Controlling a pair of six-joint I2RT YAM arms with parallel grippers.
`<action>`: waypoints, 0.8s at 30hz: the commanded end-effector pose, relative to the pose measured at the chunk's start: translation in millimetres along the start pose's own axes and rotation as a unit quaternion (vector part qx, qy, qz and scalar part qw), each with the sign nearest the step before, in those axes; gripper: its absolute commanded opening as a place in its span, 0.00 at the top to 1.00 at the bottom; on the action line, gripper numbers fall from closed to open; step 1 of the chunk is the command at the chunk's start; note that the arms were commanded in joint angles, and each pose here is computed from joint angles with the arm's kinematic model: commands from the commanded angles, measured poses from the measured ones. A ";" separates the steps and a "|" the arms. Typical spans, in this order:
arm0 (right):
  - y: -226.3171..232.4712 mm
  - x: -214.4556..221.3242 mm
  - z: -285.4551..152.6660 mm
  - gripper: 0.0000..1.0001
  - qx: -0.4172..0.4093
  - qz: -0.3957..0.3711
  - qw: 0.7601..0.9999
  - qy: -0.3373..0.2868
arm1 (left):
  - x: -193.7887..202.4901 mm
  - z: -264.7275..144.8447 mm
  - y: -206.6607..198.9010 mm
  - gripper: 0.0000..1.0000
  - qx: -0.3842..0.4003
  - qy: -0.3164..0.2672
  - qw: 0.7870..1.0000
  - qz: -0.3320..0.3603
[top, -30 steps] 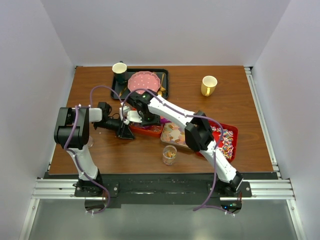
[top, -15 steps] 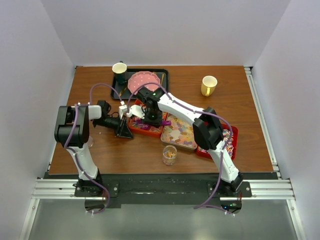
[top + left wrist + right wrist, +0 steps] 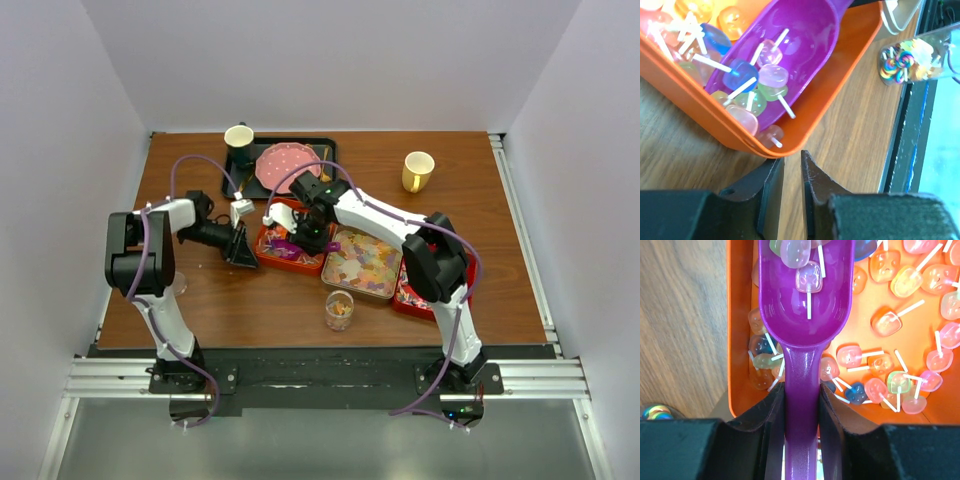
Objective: Pack the candies
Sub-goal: Scoop the fake candies from the storage box.
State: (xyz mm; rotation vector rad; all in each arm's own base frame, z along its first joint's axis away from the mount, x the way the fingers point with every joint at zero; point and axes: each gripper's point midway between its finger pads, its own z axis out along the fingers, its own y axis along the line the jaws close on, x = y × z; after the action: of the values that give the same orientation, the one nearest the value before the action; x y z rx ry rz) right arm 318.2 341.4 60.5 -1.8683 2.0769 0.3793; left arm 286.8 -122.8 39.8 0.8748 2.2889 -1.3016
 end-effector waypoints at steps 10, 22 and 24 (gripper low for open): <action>8.6 -27.8 -18.4 1.00 -0.019 -0.032 0.995 -0.095 | -17.1 -44.5 -30.3 0.76 0.002 0.008 0.999 0.042; -10.2 -18.5 -35.1 1.00 0.050 -0.020 0.994 -0.099 | -20.6 -60.0 -23.4 0.76 -0.025 0.005 0.999 0.032; -11.5 -19.8 -41.6 1.00 0.054 -0.010 0.993 -0.103 | -19.3 -60.1 -22.4 0.76 -0.026 0.007 0.999 0.031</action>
State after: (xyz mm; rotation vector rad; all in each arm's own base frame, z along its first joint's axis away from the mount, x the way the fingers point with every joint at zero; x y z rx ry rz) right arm 311.9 339.1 66.8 -1.8122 1.9693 0.4747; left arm 280.0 -90.4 81.9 0.9005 2.3163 -1.2590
